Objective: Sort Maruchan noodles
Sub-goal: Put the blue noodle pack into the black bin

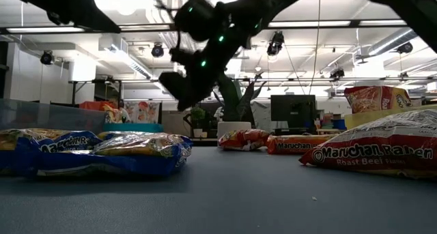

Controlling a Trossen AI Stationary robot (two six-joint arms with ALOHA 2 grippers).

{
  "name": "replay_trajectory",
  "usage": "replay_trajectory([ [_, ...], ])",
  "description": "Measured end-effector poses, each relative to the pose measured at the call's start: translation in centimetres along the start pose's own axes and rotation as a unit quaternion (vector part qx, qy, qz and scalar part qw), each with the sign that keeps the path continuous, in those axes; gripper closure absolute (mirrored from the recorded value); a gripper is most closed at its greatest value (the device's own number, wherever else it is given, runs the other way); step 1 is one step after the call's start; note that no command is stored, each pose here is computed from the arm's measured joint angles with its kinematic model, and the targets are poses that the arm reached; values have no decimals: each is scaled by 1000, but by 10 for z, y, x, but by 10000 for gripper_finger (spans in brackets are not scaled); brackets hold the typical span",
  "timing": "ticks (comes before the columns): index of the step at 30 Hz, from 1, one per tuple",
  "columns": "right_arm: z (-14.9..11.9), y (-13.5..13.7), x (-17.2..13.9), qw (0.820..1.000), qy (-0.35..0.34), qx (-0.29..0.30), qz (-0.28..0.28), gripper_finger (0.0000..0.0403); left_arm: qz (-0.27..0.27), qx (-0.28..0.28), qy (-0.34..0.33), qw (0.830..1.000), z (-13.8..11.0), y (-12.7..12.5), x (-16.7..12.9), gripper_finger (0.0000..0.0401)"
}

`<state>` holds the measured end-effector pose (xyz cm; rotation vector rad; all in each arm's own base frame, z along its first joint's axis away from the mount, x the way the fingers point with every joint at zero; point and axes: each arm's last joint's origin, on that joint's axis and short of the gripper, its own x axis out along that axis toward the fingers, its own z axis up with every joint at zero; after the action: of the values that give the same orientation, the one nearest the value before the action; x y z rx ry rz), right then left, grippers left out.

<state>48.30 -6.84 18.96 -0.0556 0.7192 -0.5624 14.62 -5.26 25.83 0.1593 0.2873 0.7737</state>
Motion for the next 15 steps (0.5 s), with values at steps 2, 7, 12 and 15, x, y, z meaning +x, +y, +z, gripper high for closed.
replay_trajectory([
  [2,-1,3,15,1000,-4,-5,-3,394,-2,-1,2,1000,-1,-1,0,401],
  [7,-4,6,46,1000,-1,-9,-5,394,-6,2,5,1000,-1,-3,1,401],
  [12,5,4,62,1000,12,-6,12,394,-6,2,5,1000,-1,-2,1,401],
  [15,6,6,67,999,28,-12,12,394,-6,4,5,1000,-1,-2,1,401],
])
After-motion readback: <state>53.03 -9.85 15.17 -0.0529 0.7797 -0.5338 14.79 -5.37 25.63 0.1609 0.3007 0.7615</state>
